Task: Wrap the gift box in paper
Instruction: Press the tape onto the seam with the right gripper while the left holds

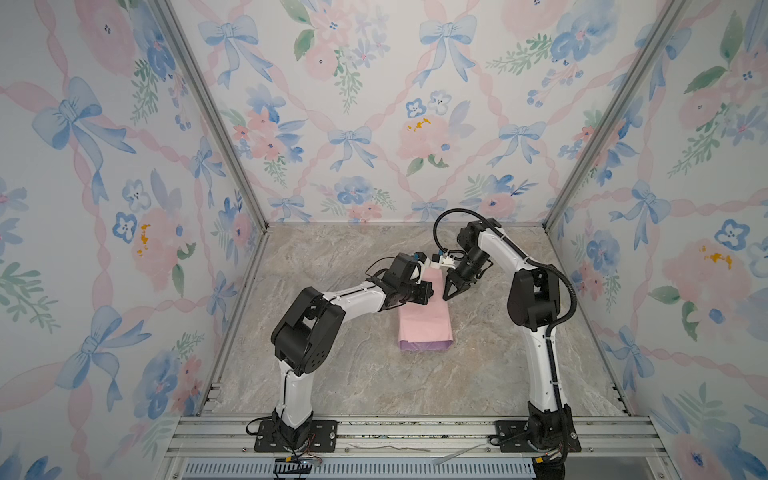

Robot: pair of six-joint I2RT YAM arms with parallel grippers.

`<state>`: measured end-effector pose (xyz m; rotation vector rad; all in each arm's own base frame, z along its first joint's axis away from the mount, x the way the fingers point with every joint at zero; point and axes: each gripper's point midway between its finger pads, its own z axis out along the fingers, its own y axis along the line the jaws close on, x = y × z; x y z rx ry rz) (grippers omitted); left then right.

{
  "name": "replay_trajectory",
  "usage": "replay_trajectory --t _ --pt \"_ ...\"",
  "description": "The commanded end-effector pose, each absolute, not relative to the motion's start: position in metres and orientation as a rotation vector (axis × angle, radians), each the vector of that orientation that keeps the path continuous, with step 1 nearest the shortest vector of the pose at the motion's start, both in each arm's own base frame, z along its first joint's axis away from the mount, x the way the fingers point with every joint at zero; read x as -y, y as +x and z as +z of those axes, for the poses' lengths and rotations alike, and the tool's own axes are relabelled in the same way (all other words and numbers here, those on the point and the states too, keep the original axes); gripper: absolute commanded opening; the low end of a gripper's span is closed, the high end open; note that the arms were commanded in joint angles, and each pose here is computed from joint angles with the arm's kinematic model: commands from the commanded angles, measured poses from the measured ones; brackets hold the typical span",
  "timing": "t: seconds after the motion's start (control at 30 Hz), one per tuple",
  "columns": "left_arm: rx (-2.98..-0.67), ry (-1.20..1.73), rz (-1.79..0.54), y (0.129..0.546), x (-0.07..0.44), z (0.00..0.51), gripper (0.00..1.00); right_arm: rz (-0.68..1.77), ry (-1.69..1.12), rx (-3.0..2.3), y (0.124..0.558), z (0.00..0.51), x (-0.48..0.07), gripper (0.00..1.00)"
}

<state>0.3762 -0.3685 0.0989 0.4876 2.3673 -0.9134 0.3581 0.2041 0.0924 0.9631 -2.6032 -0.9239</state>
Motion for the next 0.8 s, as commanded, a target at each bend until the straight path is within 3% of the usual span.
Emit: replay_trajectory --t 0.0,0.77 --pt "-2.429 0.513 -0.898 0.366 0.370 0.085 0.02 -0.913 0.953 2.601 0.359 0.091 -0.205 0.00" --pt "-2.274 0.524 -1.002 0.376 0.389 0.125 0.03 -0.914 0.948 2.597 0.359 0.089 -0.204 0.00"
